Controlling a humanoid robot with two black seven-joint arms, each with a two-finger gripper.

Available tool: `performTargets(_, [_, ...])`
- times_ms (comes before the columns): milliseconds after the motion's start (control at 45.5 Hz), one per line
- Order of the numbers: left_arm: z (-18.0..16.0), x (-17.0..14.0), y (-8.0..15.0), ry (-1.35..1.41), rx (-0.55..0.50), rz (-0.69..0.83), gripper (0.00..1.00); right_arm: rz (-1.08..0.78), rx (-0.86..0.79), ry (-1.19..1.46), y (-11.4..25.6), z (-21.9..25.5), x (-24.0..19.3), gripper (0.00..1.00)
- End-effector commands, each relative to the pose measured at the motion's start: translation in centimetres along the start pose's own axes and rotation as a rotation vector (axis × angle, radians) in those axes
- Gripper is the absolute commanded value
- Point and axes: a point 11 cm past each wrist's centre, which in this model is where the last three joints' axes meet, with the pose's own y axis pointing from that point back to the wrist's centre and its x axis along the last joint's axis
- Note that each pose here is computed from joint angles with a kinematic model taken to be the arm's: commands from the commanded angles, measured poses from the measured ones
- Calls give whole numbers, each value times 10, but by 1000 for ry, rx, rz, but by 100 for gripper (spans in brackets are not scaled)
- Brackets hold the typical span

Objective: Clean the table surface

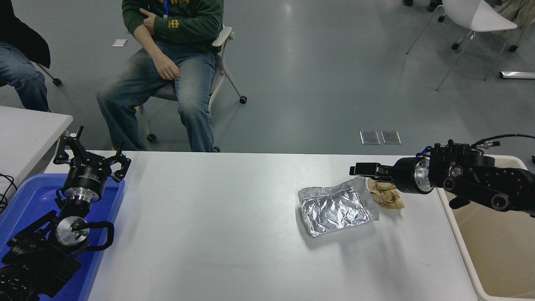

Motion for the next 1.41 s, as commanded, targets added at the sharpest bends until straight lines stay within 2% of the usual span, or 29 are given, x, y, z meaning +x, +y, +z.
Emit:
performTargets(0, [0, 0, 0, 0, 0, 0, 100, -49, -38, 57, -2, 17, -30, 99])
performTargets(440, [0, 0, 0, 0, 0, 0, 100, -28, -76, 71, -4, 38, -58, 98])
performTargets(769, [0, 0, 0, 1, 0, -1, 100, 0, -62, 78, -35, 25, -77, 98])
performTargets(1143, [0, 0, 0, 0, 0, 0, 100, 55, -98, 96, -43, 33, -74, 98])
performTargets(1275, [0, 0, 0, 0, 0, 0, 100, 62, -95, 99, -43, 32, -74, 84])
performTargets(1385, [0, 0, 0, 1, 0, -1, 100, 55, -91, 100, -43, 31, -75, 62])
